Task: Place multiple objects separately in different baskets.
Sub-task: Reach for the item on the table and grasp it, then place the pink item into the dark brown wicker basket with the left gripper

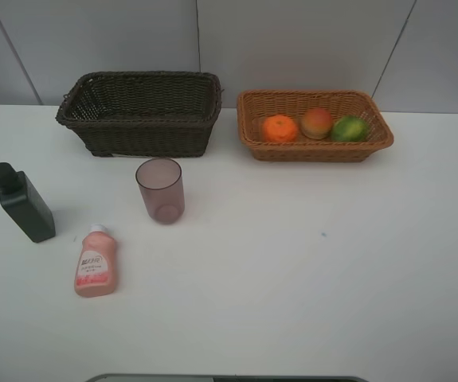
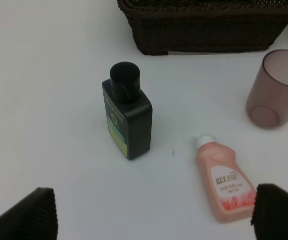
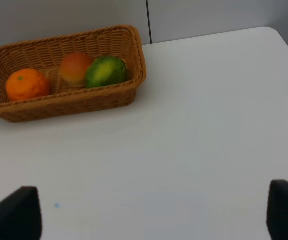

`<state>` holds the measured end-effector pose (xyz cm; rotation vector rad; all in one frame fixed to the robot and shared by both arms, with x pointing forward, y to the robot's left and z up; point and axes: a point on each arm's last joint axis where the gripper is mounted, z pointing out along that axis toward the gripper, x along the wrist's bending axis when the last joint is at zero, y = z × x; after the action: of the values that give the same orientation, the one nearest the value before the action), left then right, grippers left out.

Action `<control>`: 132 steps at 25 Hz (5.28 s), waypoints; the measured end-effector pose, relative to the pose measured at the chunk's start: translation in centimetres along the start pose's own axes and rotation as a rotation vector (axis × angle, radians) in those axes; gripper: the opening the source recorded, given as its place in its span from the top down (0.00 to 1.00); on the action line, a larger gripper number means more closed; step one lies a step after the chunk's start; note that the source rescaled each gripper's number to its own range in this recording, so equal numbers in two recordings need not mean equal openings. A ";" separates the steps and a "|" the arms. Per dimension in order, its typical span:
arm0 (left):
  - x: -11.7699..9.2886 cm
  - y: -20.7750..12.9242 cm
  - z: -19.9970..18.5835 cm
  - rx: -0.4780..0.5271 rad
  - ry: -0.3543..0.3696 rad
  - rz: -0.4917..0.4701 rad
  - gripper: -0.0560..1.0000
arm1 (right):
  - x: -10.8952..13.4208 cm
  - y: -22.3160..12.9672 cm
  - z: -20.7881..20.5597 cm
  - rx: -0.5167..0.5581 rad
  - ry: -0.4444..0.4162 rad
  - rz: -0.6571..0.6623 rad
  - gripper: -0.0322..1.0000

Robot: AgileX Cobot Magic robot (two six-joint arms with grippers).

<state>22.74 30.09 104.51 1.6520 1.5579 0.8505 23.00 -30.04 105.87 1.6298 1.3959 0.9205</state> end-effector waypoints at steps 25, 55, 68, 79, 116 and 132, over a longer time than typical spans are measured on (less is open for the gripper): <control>0.3 3.1 0.4 0.020 0.026 0.011 0.00 | 0.0 0.0 0.0 0.000 0.000 0.000 0.00; 1.4 13.4 22.9 0.697 0.234 -0.304 0.00 | 0.0 0.0 0.0 0.000 0.000 0.000 0.00; 1.3 10.2 28.2 0.850 0.282 -0.367 0.00 | 0.0 0.0 0.0 0.000 0.000 0.000 0.00; 1.0 8.1 29.9 0.821 0.236 -0.367 0.00 | 0.0 0.0 0.0 0.000 0.000 0.000 0.00; 1.0 5.9 31.3 0.826 0.247 -0.397 0.53 | 0.0 0.0 0.0 0.000 0.000 0.000 0.00; 1.0 6.0 31.3 0.826 0.245 -0.394 0.53 | 0.0 0.0 0.0 0.000 0.000 0.000 0.00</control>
<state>52.36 29.27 92.67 1.6888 2.5235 0.1886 23.00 -30.04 105.87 1.6298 1.3959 0.9205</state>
